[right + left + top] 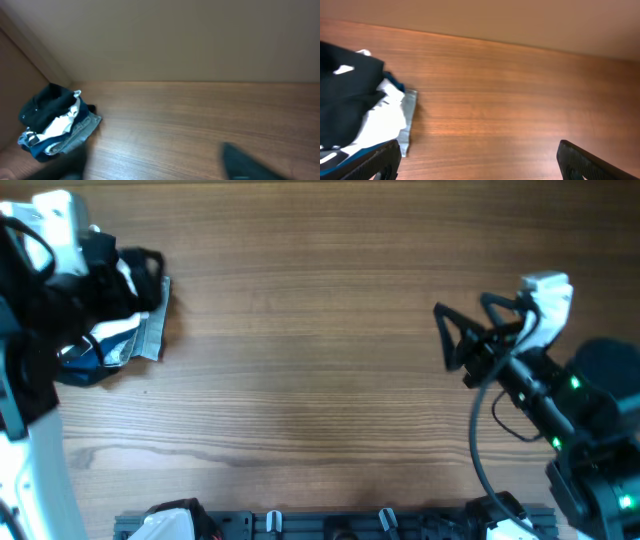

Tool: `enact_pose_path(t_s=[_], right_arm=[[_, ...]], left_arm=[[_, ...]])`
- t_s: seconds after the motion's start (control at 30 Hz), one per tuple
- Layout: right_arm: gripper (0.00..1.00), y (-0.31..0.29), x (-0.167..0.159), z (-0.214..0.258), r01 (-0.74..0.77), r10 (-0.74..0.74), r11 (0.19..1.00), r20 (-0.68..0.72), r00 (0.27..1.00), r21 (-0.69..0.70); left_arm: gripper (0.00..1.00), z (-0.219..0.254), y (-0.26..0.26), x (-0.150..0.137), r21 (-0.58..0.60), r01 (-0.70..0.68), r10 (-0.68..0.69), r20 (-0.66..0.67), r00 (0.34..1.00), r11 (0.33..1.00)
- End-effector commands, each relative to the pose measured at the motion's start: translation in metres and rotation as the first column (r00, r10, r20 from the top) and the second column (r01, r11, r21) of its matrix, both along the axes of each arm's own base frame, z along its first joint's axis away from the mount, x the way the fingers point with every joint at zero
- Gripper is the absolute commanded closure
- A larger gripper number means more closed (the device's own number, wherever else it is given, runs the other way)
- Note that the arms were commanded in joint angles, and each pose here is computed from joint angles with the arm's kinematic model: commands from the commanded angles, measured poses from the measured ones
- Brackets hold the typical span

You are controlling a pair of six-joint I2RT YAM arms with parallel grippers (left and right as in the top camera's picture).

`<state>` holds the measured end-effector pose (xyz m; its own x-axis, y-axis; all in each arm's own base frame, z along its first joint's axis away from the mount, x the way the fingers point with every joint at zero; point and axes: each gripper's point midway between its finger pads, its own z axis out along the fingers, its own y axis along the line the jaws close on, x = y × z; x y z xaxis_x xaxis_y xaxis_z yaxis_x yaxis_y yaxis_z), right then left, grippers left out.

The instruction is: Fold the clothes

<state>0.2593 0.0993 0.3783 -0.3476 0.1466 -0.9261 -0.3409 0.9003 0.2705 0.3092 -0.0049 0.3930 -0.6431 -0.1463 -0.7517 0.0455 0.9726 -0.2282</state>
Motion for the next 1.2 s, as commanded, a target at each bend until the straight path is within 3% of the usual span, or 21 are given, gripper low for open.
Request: enact_pose_path(t_s=[0.0, 0.2, 0.37, 0.5, 0.6, 0.73, 0.83, 0.93, 1.17], right_arm=[[0.00, -0.005, -0.001, 0.001, 0.027, -0.027, 1.000, -0.007, 1.000, 0.002], [0.00, -0.003, -0.003, -0.005, 0.045, -0.040, 0.996, -0.072, 0.997, 0.079], [0.00, -0.005, -0.011, -0.029, 0.147, -0.086, 0.964, -0.264, 0.961, 0.222], [0.00, -0.014, -0.012, -0.044, 0.240, -0.148, 0.942, -0.352, 0.924, 0.235], [0.00, -0.027, 0.000, -0.030, 0.290, -0.230, 0.933, -0.265, 0.936, 0.214], [0.00, -0.024, 0.005, -0.012, 0.175, -0.171, 0.983, -0.087, 0.981, 0.046], [0.00, -0.026, 0.006, -0.016, 0.127, -0.131, 0.985, -0.022, 0.991, -0.119], [0.00, -0.031, 0.004, -0.012, 0.127, -0.113, 0.972, 0.080, 0.990, -0.199], [0.00, -0.062, -0.013, -0.043, 0.243, -0.202, 0.956, 0.229, 0.952, -0.165]], left_arm=[[0.00, -0.005, -0.017, 0.003, 0.056, 0.065, -0.065, -0.012, 0.998, 0.996], [0.00, -0.006, -0.025, 0.003, 0.055, 0.094, -0.093, -0.017, 0.996, 0.994], [0.00, -0.006, -0.025, 0.003, 0.055, 0.094, -0.093, -0.017, 0.996, 0.994], [0.00, -0.006, -0.025, 0.003, 0.055, 0.094, -0.093, -0.017, 0.996, 0.994], [0.00, -0.006, -0.025, 0.003, 0.055, 0.094, -0.093, -0.017, 0.996, 0.994], [0.00, -0.006, -0.025, 0.003, 0.055, 0.094, -0.093, -0.017, 0.996, 0.994], [0.00, -0.006, -0.025, 0.003, 0.055, 0.094, -0.093, -0.017, 0.996, 0.994], [0.00, -0.006, -0.025, 0.003, 0.055, 0.094, -0.093, -0.017, 0.996, 0.994], [0.00, -0.006, -0.026, 0.003, 0.055, 0.094, -0.093, -0.017, 0.995, 0.994]])
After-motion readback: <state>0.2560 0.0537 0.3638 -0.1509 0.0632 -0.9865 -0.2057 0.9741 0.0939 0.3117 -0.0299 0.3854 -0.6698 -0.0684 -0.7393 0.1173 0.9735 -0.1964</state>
